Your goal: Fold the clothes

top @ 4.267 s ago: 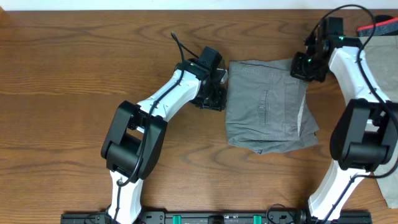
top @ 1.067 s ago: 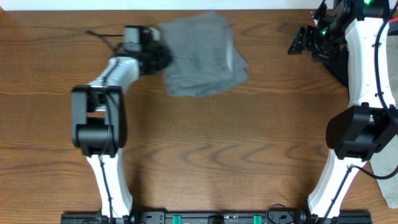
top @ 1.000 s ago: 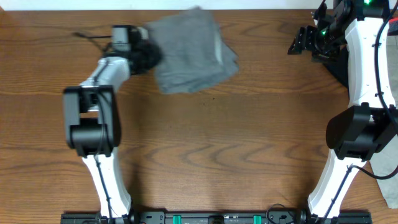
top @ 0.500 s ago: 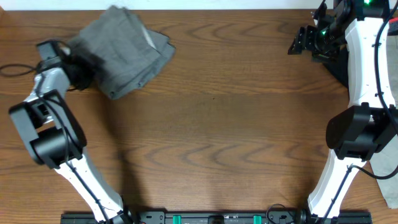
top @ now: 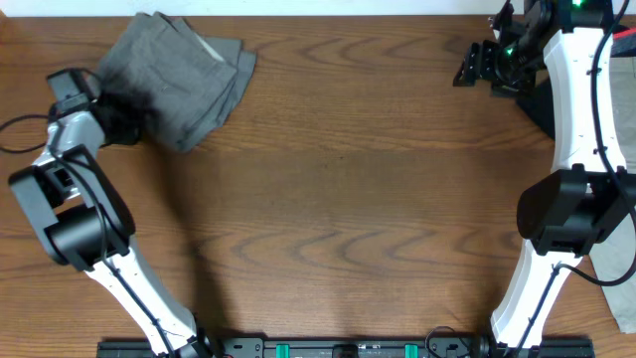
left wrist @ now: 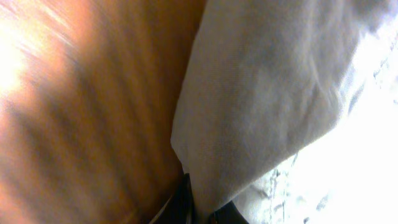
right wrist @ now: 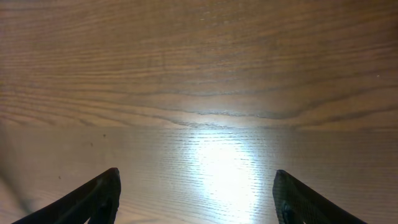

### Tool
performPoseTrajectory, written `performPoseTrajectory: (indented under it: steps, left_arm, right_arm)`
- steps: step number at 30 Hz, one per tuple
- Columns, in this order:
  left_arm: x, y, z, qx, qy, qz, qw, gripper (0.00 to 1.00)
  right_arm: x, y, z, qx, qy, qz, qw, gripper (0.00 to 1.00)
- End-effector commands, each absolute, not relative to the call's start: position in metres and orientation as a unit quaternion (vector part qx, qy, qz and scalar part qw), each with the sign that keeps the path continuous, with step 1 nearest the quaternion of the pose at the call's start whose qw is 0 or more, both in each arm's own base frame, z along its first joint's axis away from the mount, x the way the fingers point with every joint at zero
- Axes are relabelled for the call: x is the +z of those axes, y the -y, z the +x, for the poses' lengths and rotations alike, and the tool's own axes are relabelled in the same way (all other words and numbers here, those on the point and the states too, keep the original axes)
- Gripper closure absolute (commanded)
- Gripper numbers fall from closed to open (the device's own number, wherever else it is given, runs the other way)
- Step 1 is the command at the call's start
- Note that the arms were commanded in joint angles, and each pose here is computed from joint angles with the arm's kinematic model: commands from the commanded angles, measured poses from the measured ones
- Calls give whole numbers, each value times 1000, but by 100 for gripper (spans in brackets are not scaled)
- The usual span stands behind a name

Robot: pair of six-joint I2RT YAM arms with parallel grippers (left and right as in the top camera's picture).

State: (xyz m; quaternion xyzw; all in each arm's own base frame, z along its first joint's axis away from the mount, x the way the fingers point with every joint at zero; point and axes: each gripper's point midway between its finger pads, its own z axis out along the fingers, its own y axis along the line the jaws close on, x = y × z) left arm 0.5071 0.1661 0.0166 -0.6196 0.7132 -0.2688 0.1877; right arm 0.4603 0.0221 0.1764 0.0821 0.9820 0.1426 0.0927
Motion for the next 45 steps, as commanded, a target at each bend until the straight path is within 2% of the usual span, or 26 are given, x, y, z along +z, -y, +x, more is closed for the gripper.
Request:
performPoseTrajectory:
  steps: [1, 15, 31, 35, 37, 38, 45]
  left_arm:
    - [13, -136, 522, -291, -678, -655, 163, 94]
    - [18, -78, 539, -317, -696, -627, 146, 94]
    - [30, -101, 498, -281, -713, -633, 111, 94]
    - [30, -99, 498, -282, -713, -633, 107, 87]
    - [28, -98, 494, -279, -712, -637, 99, 89]
    - [26, -96, 491, -276, -705, -647, 88, 94]
    - [21, -109, 483, -250, -682, -682, 85, 94]
  right_arm:
    - [181, -28, 462, 141, -983, 65, 101, 24]
    - [181, -29, 462, 141, -983, 64, 101, 23]
    - [181, -30, 464, 142, -982, 63, 105, 23]
    - [181, -31, 463, 142, -982, 62, 104, 23]
    - [181, -31, 463, 142, -982, 62, 104, 23]
    - [181, -32, 463, 142, -983, 61, 104, 23]
    - [181, -40, 462, 143, -983, 52, 101, 23]
